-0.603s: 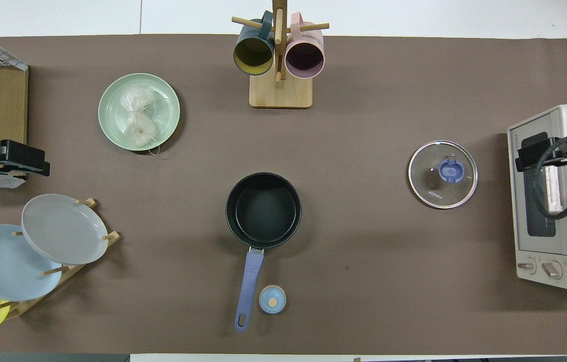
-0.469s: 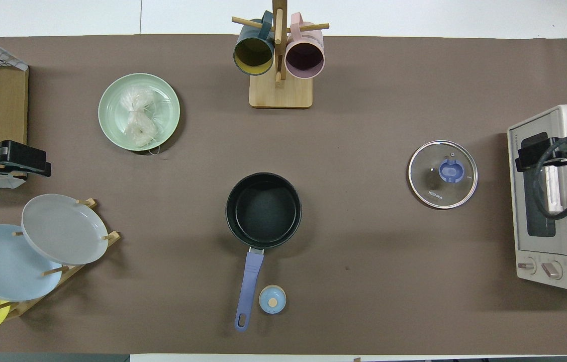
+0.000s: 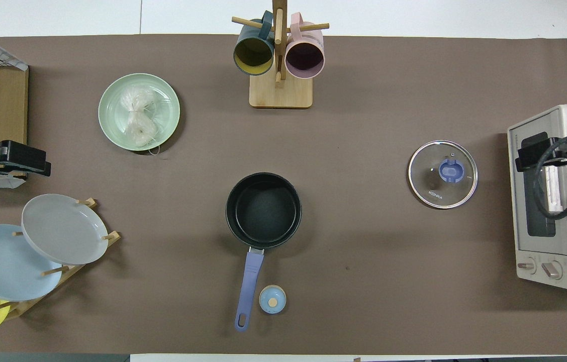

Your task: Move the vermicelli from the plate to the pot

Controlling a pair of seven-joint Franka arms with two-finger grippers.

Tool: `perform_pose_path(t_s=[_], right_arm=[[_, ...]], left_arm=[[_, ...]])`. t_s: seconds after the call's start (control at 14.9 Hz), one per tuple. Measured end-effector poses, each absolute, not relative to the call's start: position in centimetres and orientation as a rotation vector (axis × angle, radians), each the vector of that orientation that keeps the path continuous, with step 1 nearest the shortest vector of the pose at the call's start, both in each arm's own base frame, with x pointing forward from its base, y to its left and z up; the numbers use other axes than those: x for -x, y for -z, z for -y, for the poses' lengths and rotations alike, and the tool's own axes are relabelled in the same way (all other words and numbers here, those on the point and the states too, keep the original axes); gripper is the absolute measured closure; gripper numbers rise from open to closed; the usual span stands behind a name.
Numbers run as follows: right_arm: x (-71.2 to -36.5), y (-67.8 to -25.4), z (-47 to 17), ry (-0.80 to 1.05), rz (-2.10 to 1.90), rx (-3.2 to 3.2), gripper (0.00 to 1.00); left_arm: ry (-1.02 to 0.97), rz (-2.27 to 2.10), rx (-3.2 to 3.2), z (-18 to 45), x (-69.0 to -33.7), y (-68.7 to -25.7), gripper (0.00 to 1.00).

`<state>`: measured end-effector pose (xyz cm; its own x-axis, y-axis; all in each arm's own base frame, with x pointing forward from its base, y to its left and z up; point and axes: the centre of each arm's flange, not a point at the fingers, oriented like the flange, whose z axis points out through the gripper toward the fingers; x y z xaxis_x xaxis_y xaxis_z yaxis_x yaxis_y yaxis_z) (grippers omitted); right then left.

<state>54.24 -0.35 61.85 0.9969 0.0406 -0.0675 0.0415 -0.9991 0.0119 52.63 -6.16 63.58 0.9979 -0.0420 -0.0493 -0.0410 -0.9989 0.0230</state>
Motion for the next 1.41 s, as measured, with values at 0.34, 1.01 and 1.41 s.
perform_pose_path(t_s=[0.34,1.01,1.41], right_arm=[[-54.3,-61.8,0.2,0.100,-0.067,-3.126,0.00],[-57.2,-48.7,0.1,-0.034,-0.079,-3.160,0.00],[-60.0,-34.5,-0.8,-0.036,-0.244,-3.152,0.00]], left_arm=[[0.044,0.068,-3.116,6.3,-52.9,-63.8,0.00],[0.059,0.087,-3.082,8.2,-58.5,-56.2,0.00],[-0.072,0.074,-3.062,9.9,-66.2,-39.1,0.00]])
